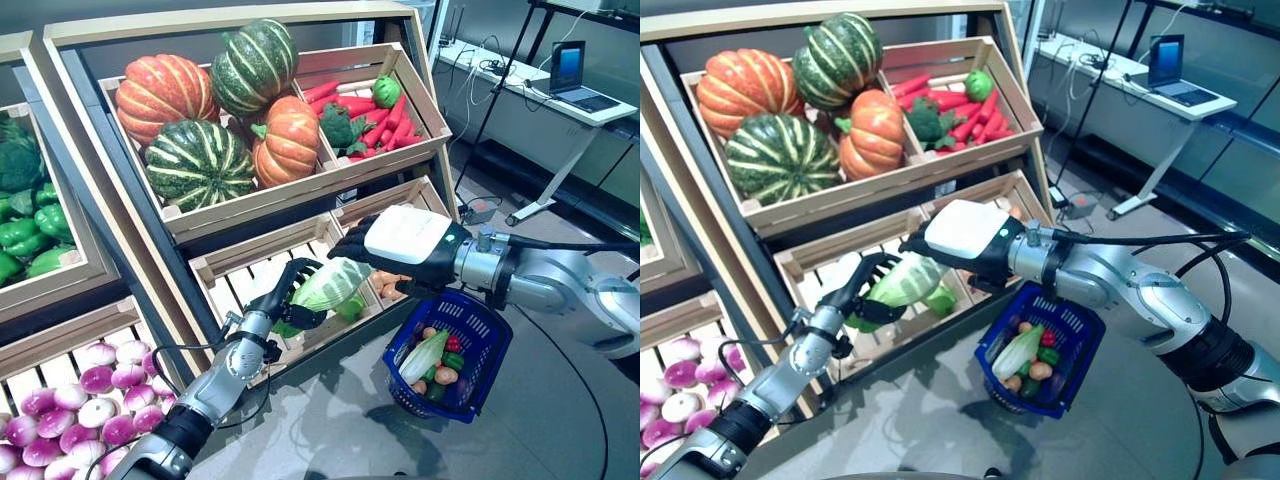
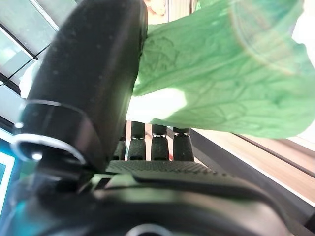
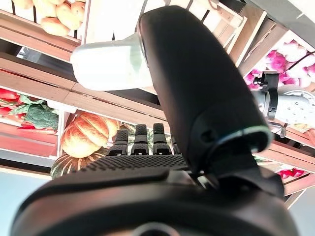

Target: Put vegetables into the basket

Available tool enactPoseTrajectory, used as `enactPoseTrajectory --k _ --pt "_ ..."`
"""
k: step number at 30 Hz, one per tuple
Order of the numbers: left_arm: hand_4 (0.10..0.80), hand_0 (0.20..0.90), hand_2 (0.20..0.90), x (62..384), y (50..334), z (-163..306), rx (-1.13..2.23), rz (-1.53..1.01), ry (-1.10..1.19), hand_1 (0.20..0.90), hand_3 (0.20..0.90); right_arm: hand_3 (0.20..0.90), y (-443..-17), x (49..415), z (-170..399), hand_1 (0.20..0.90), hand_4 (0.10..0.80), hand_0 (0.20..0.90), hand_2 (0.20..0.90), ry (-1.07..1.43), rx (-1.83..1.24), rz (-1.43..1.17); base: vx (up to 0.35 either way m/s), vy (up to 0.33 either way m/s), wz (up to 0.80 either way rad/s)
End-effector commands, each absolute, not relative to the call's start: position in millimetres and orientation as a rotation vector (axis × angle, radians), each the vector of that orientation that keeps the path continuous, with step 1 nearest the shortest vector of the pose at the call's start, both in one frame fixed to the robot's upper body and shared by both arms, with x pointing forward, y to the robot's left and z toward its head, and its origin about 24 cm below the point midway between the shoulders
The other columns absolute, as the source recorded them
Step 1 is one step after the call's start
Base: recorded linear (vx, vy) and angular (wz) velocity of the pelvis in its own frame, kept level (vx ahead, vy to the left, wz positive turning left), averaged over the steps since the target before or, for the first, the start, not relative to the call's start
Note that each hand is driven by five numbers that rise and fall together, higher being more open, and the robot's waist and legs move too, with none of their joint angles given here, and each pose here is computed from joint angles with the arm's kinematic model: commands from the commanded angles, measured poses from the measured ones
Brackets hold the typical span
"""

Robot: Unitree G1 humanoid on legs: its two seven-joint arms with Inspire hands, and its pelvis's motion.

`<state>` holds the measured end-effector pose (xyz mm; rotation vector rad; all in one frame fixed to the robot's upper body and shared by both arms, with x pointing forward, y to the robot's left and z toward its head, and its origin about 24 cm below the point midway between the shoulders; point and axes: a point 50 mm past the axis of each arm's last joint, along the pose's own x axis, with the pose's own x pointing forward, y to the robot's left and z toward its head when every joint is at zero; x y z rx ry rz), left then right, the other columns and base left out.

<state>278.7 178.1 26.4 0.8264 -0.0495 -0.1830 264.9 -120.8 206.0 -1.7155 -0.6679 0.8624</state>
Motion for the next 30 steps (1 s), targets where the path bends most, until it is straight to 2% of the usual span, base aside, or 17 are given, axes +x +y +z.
enactPoseTrajectory --k 1,7,21,30 --pt "0.400 0.300 0.300 313.2 156.8 111.3 0.788 -0.149 -0.417 0.300 0.300 0.900 -104.7 269.9 232.0 0.900 0.800 0.900 0.900 -0.759 -1.808 0.808 0.000 0.000 0.00" --pt "0.400 0.300 0.300 314.7 152.5 116.5 0.779 -0.176 -0.429 0.300 0.300 0.900 -100.6 278.9 220.6 0.900 0.800 0.900 0.900 -0.688 -1.843 0.833 0.000 0.000 0.00" --pt "0.400 0.300 0.300 304.5 134.2 125.7 0.737 -0.303 -0.474 0.300 0.300 0.900 -118.9 310.6 183.0 0.900 0.800 0.900 0.900 -0.512 -1.867 0.683 0.008 -0.003 0.03" --pt "0.400 0.300 0.300 297.6 134.7 122.1 0.716 -0.350 -0.452 0.300 0.300 0.900 -134.9 318.4 188.5 0.900 0.800 0.900 0.900 -0.613 -1.761 0.464 0.001 -0.006 0.07"
